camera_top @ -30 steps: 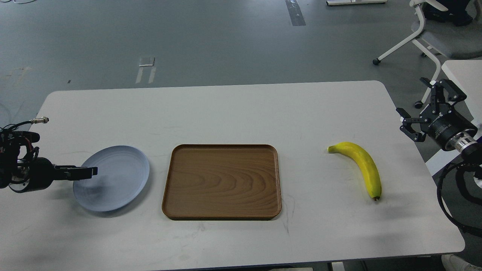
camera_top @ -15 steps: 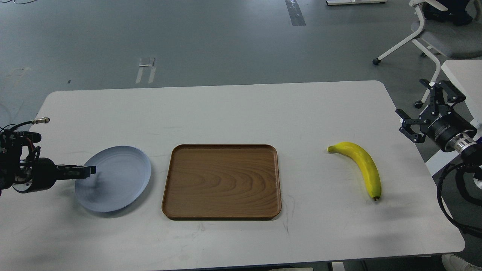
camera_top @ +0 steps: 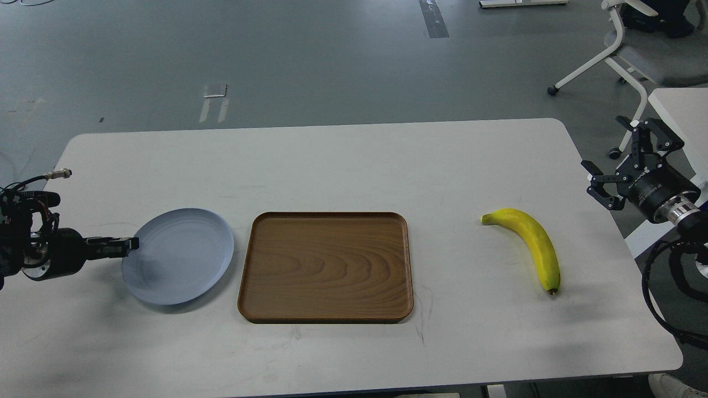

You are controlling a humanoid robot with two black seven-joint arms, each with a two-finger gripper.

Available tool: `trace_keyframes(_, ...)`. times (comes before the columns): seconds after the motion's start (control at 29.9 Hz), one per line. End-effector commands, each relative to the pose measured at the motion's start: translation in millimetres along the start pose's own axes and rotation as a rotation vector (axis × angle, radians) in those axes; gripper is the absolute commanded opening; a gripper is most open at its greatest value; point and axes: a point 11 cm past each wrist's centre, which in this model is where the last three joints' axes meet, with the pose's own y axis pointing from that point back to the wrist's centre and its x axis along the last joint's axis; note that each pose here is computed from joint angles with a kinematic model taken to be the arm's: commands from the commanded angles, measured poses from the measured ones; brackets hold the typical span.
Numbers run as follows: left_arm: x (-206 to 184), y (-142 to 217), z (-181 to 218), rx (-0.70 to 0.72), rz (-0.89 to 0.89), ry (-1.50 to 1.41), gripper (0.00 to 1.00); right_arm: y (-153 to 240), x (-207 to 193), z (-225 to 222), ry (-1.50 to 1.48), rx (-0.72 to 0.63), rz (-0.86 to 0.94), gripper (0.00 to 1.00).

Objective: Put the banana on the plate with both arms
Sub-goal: 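Carry the blue plate with the left gripper onto the wooden tray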

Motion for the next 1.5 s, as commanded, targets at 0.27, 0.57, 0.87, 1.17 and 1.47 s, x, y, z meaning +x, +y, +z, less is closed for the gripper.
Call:
trace_keyframes(0.27,59.3,27.8,15.2,-0.041,0.034,0.051,0.0,0.6,0.7,0.2,-0.002,0.001,0.002,1.0)
trace_keyframes(0.57,121.8,26.1,139.4,-0.315,0.071,-0.163,0.0,0.9,1.2,0.4,-0.001,0.0,0.003,1.0)
trace_keyframes(0.87,124.9,-20.8,249.3,-0.504,0.02,-0.31,0.0,3.9,3.3,4.9,-0.004,-0.008,0.01,1.0)
trace_keyframes(1.17,84.3,-62.9,266.1,-0.489,-0.117,-0.35,0.0,5.3,7.5,3.7,0.004,-0.007,0.022,1.0)
trace_keyframes(1.47,70.9,-98.2,282.7,-0.465,-0.152,-0.331,0.0,6.0,8.1,5.6,0.003,-0.011,0.023,1.0)
